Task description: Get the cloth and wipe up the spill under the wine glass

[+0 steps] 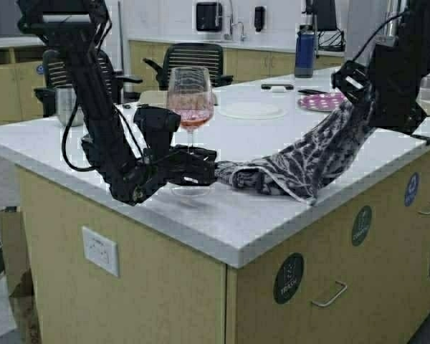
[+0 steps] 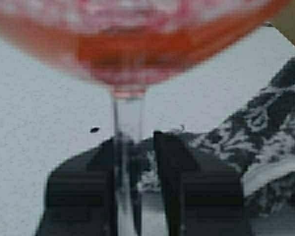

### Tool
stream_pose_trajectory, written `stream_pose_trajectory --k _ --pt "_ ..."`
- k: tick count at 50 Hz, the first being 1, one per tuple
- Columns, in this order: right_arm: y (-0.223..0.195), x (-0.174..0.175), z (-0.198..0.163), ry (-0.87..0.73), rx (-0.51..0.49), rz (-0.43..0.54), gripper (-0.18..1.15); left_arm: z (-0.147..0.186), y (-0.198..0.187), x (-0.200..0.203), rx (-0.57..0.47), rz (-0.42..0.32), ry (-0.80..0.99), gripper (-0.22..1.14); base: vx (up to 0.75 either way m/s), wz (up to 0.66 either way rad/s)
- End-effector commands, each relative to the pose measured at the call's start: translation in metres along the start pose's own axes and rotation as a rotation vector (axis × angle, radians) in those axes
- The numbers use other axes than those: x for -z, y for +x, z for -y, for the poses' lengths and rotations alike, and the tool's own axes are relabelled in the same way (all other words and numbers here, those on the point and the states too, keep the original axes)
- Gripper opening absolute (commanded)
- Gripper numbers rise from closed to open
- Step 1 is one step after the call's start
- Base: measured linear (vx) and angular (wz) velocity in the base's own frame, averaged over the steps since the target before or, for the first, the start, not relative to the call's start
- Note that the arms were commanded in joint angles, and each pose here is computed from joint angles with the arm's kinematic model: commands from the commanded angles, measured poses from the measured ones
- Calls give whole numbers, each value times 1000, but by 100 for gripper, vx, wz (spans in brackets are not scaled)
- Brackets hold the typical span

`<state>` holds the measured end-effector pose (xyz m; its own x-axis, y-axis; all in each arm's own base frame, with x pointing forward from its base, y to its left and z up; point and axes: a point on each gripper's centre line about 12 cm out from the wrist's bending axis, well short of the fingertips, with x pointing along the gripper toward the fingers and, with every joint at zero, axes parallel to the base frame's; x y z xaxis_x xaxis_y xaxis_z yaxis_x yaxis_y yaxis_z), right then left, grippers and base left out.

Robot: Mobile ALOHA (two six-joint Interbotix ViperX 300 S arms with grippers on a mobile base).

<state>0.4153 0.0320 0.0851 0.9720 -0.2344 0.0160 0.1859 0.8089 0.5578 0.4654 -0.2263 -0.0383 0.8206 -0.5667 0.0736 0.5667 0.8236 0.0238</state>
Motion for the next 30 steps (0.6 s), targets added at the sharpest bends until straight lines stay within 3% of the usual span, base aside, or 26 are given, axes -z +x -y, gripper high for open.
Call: stream_pose_trajectory --k 1,21,30 --pt "3 -17 -12 14 -36 48 7 4 10 -17 13 44 8 70 0 0" --pt "3 -14 -18 -3 -81 26 7 9 -10 -23 16 27 3 70 0 0" --pt "2 -13 -19 -8 -92 20 7 0 -30 -24 -56 25 -12 70 0 0"
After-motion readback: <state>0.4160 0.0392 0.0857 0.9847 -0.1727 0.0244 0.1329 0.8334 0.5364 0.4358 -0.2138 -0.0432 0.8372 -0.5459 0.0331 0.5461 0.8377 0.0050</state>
